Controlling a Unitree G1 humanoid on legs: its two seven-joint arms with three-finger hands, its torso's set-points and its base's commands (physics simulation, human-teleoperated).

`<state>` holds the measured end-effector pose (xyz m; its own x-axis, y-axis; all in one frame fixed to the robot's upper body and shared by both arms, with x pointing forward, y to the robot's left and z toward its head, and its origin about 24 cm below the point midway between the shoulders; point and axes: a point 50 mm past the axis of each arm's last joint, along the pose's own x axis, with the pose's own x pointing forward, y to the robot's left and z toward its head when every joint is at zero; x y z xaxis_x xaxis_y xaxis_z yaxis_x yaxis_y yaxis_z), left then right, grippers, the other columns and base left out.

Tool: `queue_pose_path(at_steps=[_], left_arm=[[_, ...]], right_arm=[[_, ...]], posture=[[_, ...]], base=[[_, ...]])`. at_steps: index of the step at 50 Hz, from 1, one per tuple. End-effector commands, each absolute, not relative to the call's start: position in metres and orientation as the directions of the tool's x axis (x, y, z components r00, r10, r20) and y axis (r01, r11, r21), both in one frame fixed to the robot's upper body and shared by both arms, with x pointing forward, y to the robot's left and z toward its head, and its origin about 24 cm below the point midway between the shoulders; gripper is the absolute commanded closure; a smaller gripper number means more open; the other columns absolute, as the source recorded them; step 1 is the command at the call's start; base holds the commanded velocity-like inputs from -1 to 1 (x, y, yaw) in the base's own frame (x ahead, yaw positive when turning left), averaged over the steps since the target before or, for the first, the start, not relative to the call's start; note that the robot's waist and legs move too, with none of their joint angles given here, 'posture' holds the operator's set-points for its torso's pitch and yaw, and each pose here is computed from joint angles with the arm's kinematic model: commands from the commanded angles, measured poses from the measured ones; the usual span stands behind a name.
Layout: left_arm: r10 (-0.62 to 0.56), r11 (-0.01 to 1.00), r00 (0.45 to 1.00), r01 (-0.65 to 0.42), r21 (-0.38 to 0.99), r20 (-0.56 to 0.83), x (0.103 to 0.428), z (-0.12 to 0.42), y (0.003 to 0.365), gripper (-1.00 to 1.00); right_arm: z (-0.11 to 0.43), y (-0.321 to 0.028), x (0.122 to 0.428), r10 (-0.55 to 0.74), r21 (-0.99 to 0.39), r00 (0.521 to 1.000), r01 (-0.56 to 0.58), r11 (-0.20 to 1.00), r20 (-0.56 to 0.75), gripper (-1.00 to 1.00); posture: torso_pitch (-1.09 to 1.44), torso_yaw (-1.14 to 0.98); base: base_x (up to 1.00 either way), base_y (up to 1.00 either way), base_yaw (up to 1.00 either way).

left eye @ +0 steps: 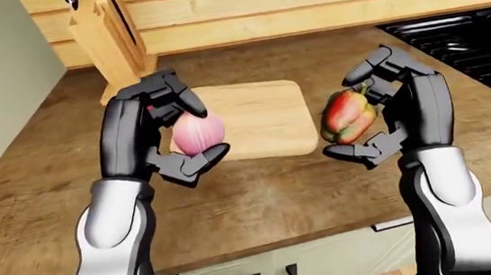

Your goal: Place the avocado, onion, tomato and bell pepper on the cutting board.

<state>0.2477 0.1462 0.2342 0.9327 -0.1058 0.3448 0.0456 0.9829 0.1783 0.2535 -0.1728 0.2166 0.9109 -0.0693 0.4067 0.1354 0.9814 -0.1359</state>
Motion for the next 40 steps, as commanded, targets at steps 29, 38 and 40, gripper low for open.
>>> queue_pose_path(at_steps=[29, 38, 40], left_arm=[[-0.112, 0.98, 0.898, 0.029, 0.197, 0.426, 0.246, 0.264, 0.143, 1.0], [-0.177, 0.961, 0.888, 0.062, 0.271, 0.424, 0.283, 0.298, 0.133, 1.0], [-0.186, 0.96, 0.885, 0.07, 0.272, 0.427, 0.289, 0.306, 0.132, 1.0]], right_arm=[[0.234, -0.173, 0.245, -0.062, -0.153, 0.861, 0.16, 0.975, 0.505, 1.0], [0.23, -0.176, 0.245, -0.068, -0.148, 0.863, 0.163, 0.975, 0.501, 1.0], [0.228, -0.176, 0.245, -0.069, -0.146, 0.864, 0.162, 0.976, 0.499, 1.0]], posture=[[0.0, 0.0], [0.0, 0.0], [0.0, 0.0]], base=[[0.0, 0.0, 0.0], [0.0, 0.0, 0.0], [0.0, 0.0, 0.0]])
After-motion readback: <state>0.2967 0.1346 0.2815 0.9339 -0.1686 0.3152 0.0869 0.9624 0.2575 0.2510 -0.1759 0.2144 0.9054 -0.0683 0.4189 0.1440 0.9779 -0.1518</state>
